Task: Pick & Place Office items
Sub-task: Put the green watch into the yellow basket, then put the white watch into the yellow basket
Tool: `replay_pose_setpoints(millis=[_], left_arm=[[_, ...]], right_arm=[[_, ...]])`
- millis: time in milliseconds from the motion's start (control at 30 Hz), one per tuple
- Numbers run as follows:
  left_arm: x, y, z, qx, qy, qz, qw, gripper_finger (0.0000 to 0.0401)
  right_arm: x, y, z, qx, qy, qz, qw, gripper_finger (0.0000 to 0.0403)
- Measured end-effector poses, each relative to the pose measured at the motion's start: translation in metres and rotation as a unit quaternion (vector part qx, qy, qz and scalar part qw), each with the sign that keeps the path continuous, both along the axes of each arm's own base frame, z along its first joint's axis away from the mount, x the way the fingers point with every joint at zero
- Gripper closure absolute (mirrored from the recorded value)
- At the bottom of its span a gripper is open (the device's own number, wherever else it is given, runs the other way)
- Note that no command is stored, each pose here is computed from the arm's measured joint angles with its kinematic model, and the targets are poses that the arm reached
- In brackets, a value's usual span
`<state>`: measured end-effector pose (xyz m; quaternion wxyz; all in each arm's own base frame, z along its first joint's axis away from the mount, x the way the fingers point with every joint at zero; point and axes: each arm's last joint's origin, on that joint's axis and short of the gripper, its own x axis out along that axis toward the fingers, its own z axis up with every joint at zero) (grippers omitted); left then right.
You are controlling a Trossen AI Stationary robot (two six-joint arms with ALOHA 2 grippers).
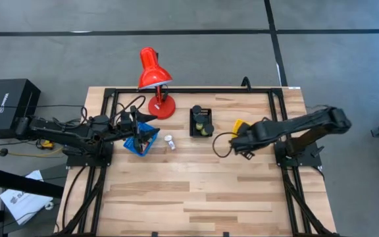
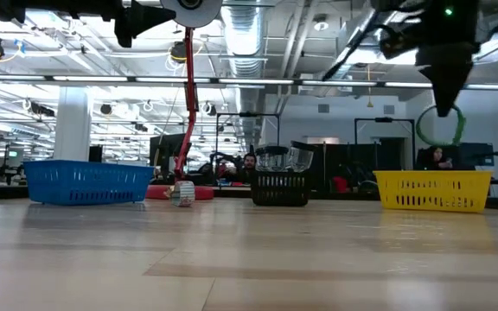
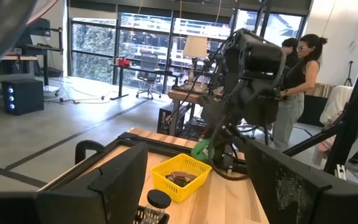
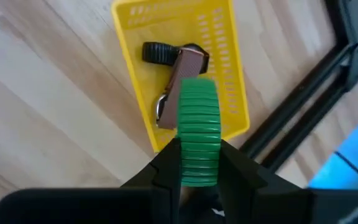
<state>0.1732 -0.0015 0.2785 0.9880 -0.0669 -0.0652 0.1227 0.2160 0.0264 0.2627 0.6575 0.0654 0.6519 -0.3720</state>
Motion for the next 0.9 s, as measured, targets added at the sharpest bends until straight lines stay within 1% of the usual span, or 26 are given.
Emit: replay_pose_setpoints(millis=[133,267,433,600,800,900], left_arm=[[0.0,0.0,0.001,0.0,-0.003,0.0,1.0,0.0137],[0.0,0.0,0.001,0.0,-0.004,0.0,1.0,0.0137],[0.0,0.0,0.001,0.0,-0.004,0.0,1.0,0.0137],[0.0,0.0,0.001,0.0,-0.004,0.0,1.0,0.0137],[0.0,0.0,0.001,0.0,-0.005,0.0,1.0,0.0137],[0.0,0.0,0.001,0.0,-0.005,0.0,1.0,0.0137]], right_arm=[[-0.013,-0.011,-0.011,0.007,-0.039,-0.005,0.999,0.0334],[-0.019,-0.019,-0.026,0.008,-0.043,0.005,0.999,0.0322],[-0.021,-0.029,-0.043,0.006,-0.001,-0.007,1.0,0.0296],[-0.016,-0.036,-0.056,0.006,0.038,-0.02,0.999,0.0275],[-0.009,-0.043,-0.069,0.012,0.083,-0.017,0.996,0.0257],[-0.008,-0.045,-0.072,0.015,0.09,-0.023,0.996,0.0252]])
